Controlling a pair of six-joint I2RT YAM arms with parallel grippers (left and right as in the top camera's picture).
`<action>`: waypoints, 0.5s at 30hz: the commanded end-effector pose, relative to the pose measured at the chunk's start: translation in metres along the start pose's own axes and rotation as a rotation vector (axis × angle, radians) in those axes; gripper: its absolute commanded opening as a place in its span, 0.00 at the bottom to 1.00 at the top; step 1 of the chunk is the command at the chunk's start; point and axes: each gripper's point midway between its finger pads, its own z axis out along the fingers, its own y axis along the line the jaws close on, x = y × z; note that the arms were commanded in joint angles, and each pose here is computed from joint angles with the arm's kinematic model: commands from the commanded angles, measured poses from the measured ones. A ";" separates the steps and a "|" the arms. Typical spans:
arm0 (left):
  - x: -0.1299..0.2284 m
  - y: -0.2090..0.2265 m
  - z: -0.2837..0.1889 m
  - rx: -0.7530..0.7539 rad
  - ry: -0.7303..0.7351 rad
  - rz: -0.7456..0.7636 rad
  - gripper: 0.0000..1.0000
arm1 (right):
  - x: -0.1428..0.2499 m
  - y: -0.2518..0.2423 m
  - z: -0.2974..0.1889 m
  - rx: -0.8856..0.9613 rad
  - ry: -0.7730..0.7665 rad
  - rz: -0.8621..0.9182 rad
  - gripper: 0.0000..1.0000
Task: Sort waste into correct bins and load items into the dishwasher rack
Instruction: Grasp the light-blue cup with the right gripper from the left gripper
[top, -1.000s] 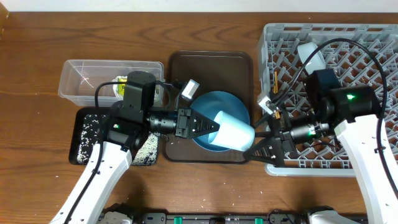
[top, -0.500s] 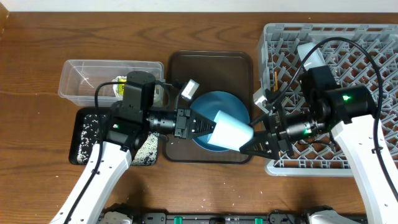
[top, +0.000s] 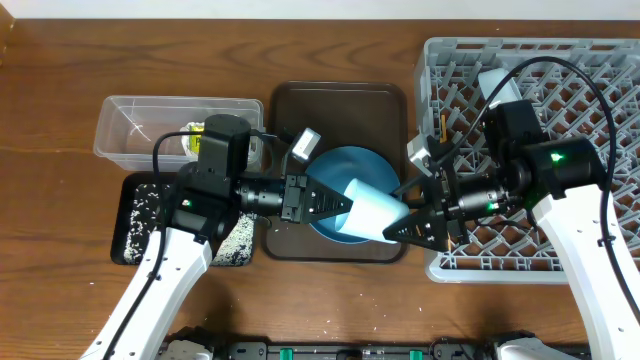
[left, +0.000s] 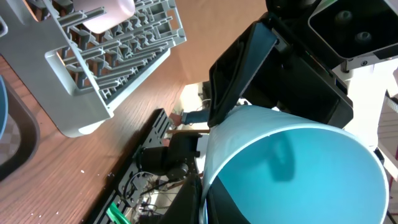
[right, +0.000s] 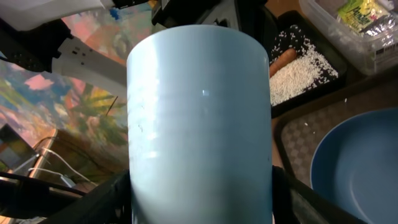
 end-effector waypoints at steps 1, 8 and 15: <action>0.002 -0.005 0.000 0.014 0.008 0.029 0.06 | -0.005 0.007 0.002 -0.035 -0.024 -0.021 0.62; 0.002 -0.005 0.000 0.014 0.008 0.033 0.07 | -0.004 0.007 0.002 -0.031 -0.021 -0.021 0.54; 0.006 -0.002 0.000 0.009 0.016 0.012 0.09 | -0.008 0.001 0.001 -0.014 -0.029 -0.049 0.55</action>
